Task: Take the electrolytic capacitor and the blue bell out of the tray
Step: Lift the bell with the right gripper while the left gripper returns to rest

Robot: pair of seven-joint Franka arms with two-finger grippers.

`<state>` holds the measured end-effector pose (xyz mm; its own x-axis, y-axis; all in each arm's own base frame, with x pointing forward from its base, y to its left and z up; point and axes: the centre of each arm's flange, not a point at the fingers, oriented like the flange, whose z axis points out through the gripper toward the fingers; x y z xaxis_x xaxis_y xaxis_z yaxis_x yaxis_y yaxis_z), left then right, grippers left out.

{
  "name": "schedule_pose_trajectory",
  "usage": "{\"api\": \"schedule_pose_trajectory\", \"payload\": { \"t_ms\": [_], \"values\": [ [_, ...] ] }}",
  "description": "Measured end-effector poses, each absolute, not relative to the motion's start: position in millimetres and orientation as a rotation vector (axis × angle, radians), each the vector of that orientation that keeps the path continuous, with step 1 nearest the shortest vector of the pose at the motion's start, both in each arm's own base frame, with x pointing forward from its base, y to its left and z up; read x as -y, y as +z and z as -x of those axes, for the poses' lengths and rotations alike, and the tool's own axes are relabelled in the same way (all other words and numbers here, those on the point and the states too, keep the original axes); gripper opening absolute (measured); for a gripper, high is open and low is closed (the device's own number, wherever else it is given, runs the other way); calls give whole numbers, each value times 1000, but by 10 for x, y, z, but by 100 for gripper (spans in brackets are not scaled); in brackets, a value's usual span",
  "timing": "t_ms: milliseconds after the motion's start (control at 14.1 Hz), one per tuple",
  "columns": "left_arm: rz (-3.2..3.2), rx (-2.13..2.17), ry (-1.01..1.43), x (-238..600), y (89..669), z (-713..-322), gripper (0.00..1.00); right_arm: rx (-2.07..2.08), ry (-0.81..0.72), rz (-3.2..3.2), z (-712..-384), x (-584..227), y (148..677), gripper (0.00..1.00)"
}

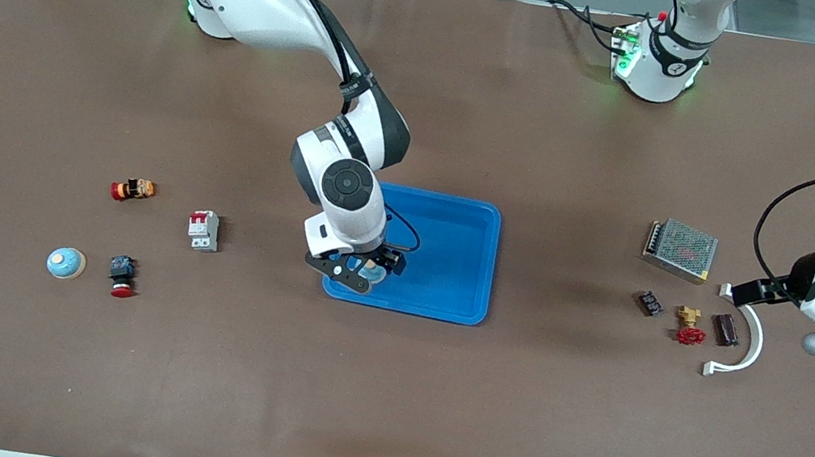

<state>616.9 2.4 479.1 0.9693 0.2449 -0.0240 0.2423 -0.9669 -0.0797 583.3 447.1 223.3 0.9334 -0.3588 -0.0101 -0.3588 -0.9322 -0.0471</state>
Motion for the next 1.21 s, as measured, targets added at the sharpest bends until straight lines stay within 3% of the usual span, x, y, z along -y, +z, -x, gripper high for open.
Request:
{"api": "schedule_pose_trajectory", "payload": {
  "t_ms": [1205],
  "values": [
    [3035,335,75,67,6036,-5871,100,-538,-54,3031,-5827,-4506,1837,100]
  ]
}}
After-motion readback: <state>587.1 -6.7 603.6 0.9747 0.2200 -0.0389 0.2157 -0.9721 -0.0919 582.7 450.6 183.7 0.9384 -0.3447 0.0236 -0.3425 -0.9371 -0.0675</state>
